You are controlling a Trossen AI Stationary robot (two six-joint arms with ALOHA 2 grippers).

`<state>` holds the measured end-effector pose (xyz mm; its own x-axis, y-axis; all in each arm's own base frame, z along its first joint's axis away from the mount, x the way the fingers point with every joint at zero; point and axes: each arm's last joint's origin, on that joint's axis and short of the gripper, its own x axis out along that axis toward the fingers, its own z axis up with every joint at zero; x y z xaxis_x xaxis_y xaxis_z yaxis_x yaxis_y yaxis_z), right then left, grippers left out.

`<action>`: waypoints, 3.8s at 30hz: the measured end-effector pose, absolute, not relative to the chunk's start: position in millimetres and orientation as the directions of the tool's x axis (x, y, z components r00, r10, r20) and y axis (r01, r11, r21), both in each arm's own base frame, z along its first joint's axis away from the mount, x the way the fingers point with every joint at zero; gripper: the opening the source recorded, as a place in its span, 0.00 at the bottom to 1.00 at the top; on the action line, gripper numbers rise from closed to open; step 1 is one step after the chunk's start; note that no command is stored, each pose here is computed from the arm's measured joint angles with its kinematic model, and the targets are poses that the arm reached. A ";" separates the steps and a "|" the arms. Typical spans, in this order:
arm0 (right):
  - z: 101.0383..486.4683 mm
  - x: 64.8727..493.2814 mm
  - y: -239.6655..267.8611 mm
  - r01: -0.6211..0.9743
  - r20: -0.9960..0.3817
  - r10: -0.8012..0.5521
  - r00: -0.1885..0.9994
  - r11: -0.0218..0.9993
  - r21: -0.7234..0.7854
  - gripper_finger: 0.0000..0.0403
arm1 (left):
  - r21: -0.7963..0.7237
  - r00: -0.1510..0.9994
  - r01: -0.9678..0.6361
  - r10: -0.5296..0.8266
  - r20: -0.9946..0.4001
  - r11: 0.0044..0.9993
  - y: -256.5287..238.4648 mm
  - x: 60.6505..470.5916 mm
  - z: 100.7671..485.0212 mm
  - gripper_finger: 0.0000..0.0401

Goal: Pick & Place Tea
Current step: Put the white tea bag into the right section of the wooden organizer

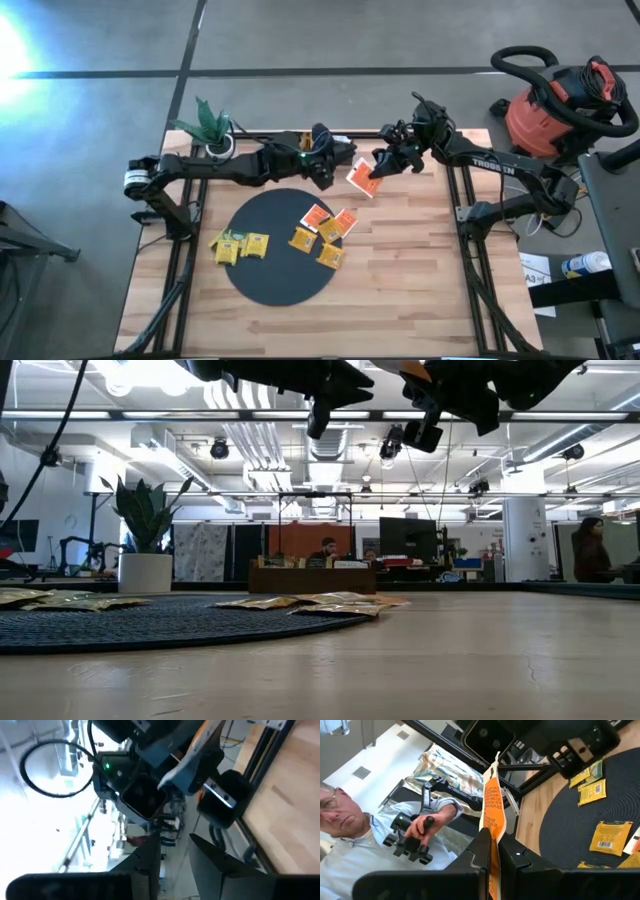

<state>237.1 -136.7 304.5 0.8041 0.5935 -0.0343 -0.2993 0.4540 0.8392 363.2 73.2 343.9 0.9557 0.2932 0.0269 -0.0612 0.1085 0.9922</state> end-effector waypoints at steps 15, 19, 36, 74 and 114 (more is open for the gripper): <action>301.0 236.7 -136.4 -0.266 -0.048 0.595 0.802 0.428 0.864 0.03 | 1.000 0.989 -0.008 0.149 0.008 -0.001 49.7 367.2 342.2 0.24; 300.8 236.6 -136.4 -0.266 -0.048 0.596 0.802 0.428 0.864 0.03 | 1.000 0.989 0.031 0.146 -0.031 0.003 48.9 367.3 338.4 0.24; 299.8 237.1 -137.5 -0.245 -0.055 0.561 0.826 0.445 0.861 0.03 | 0.998 0.980 0.049 0.192 -0.055 0.032 41.0 367.9 336.3 0.01; 264.3 233.0 -150.3 0.389 -0.456 -0.107 0.883 0.710 0.587 0.40 | 0.634 0.554 -0.271 0.656 -0.512 0.724 69.4 338.4 318.2 0.00; 287.0 301.2 -130.0 0.526 -0.445 -0.321 0.836 0.700 0.484 0.11 | -0.654 0.768 -0.411 -0.145 -0.624 0.635 141.2 351.2 279.3 0.00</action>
<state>301.2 -130.0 287.0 0.8359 -0.3210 -0.4452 0.5262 0.6995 0.4835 351.2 141.2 279.3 0.7679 -0.1452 -0.6238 -0.4112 0.6349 -0.6540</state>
